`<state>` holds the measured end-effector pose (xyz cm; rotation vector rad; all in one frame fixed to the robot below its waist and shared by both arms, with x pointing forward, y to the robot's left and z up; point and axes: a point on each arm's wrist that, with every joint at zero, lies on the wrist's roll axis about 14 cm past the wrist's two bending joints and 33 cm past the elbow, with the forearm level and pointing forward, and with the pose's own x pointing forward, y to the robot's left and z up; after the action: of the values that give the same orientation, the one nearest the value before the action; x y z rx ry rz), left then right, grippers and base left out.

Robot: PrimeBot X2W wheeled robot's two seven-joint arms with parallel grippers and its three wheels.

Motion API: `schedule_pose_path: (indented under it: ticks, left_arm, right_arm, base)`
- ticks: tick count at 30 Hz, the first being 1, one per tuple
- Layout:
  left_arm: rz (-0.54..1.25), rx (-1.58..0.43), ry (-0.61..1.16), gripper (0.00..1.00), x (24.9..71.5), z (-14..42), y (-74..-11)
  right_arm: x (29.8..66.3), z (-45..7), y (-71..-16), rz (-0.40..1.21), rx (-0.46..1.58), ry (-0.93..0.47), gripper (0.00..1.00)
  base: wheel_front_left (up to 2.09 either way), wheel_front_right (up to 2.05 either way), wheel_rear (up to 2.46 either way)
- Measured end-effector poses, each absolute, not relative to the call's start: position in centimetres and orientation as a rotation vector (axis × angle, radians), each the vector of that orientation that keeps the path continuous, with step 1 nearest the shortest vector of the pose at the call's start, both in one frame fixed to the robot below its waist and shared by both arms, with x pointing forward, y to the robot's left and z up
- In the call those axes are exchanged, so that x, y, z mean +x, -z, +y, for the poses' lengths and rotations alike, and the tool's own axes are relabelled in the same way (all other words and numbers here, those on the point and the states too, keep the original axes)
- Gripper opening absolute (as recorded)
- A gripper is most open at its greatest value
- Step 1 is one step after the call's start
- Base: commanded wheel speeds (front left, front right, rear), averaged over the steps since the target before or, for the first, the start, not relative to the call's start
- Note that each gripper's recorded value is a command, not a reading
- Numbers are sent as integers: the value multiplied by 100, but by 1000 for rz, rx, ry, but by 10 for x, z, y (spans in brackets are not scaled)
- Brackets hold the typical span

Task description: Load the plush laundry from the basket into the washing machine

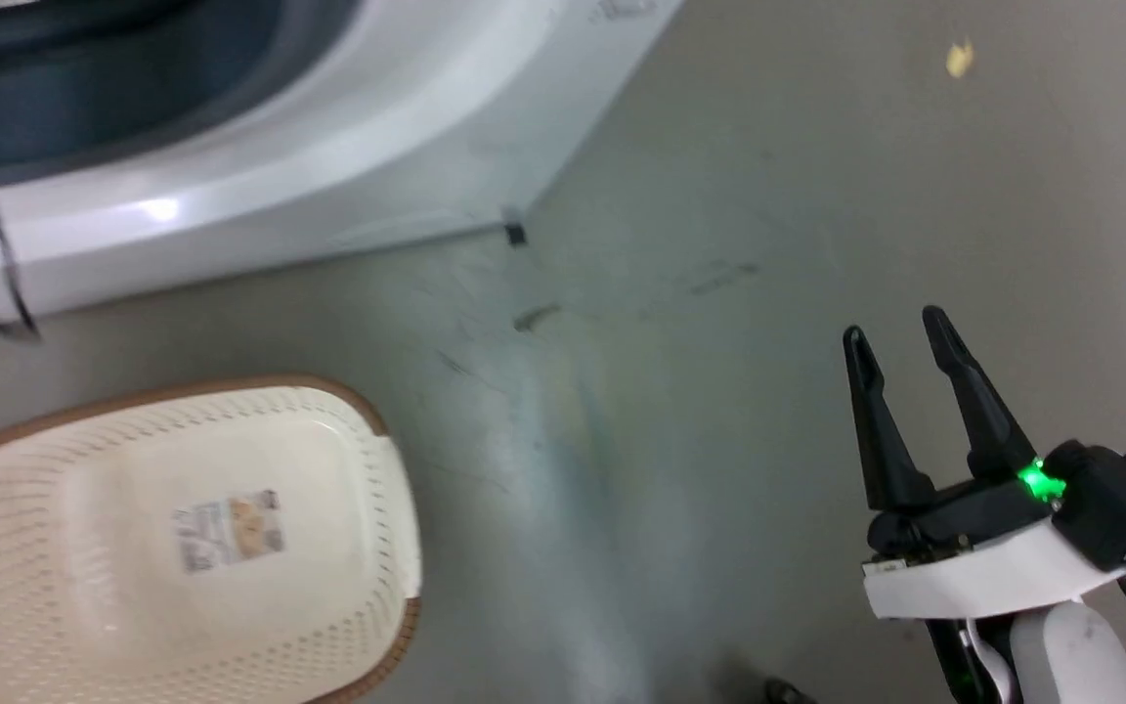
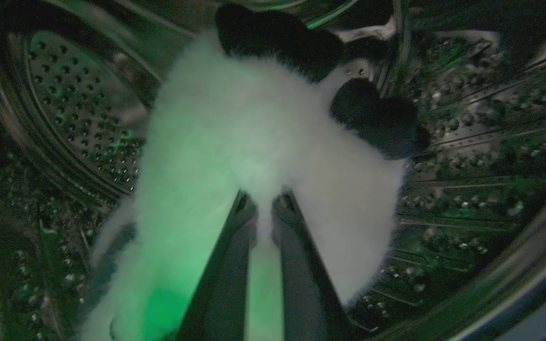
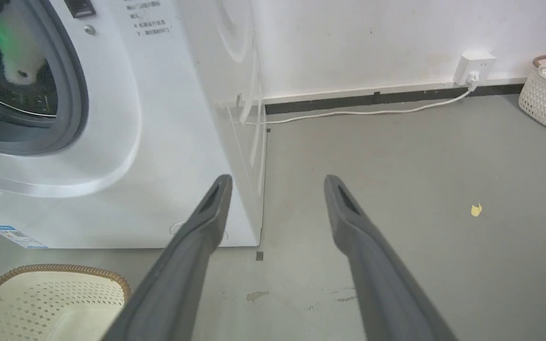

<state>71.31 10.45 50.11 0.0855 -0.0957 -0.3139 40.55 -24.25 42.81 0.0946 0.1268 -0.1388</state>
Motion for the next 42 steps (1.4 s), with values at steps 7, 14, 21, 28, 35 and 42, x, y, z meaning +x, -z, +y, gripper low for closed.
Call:
schedule_pose_path:
  ticks: [7,14,21,28,35,42]
  left_arm:
    - [70,106,291,0,760,92,-444]
    - [310,157,329,0,756,80,-370]
    - [276,175,328,100,752,88,-381]
    - [191,130,346,100,719,86,-405]
    - [148,-14,319,100,637,91,-436]
    - [28,-105,260,100,562,113,-482]
  right_arm:
    - [399,-255,-405,202,91,186,100]
    - [396,-260,-396,231,85,202,100]
    - [402,-258,-405,201,74,186,100]
    - [402,-257,-431,135,19,164,100]
    - [382,-253,-468,46,-28,150,100]
    - [379,-231,-503,-65,-19,82,100]
  base:
    - [0,0,0]
    - [0,0,0]
    - [0,0,0]
    - [0,0,0]
    - [0,0,0]
    - [0,0,0]
